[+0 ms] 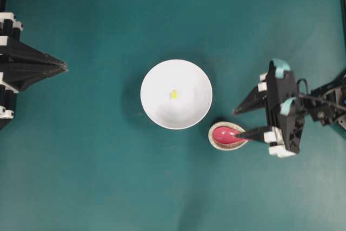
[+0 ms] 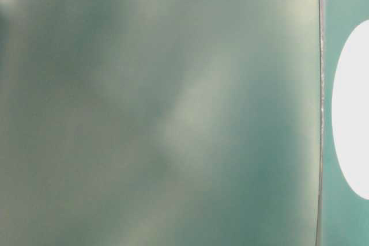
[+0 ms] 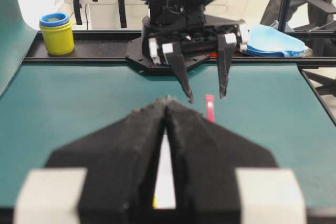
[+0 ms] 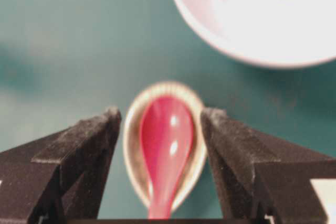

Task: Scoop the yellow hexagonal prism block from the bowl with a spoon using the right arm.
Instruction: 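Open the right gripper to release the red spoon handle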

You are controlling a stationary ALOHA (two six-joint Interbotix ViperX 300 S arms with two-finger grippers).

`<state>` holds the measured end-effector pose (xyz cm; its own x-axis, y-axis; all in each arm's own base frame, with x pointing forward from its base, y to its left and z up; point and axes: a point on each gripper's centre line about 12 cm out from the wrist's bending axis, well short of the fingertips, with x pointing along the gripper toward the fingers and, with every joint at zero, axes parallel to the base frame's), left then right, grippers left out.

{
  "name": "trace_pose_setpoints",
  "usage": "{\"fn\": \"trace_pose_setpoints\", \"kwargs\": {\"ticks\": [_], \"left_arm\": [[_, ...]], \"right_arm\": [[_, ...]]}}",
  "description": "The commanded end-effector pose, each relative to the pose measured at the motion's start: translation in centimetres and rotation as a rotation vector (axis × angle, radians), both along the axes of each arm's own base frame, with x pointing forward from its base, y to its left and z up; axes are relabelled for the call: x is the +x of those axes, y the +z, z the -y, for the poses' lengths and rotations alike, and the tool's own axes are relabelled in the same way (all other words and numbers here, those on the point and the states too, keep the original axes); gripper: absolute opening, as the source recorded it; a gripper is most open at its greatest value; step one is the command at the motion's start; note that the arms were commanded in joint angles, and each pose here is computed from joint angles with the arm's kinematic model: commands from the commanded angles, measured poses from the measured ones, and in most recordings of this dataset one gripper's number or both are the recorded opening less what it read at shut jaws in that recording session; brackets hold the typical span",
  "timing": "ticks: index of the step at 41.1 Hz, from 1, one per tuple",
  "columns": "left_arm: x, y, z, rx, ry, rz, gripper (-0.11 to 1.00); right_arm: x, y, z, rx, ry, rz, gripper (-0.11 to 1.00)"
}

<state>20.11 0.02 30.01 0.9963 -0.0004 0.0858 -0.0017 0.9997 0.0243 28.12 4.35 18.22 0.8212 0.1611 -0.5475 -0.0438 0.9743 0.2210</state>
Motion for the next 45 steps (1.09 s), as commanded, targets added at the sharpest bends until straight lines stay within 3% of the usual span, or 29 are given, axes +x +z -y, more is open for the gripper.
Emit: {"fn": "trace_pose_setpoints", "kwargs": {"ticks": [1,25,34,45], "left_arm": [[0.3,1.1,0.0,0.002,-0.001,0.031,0.06],[0.3,1.1,0.0,0.002,-0.001,0.031,0.06],[0.3,1.1,0.0,0.002,-0.001,0.029,0.06],[0.3,1.1,0.0,0.002,-0.001,0.029,0.06]], "right_arm": [[0.3,1.7,0.4,0.007,0.034,0.106,0.63],[0.9,5.3,2.2,0.000,0.153,0.443,0.63],[0.6,4.7,2.1,-0.103,0.199,0.446,0.63],[0.3,3.2,2.7,-0.171,0.174,0.352,0.63]]}}
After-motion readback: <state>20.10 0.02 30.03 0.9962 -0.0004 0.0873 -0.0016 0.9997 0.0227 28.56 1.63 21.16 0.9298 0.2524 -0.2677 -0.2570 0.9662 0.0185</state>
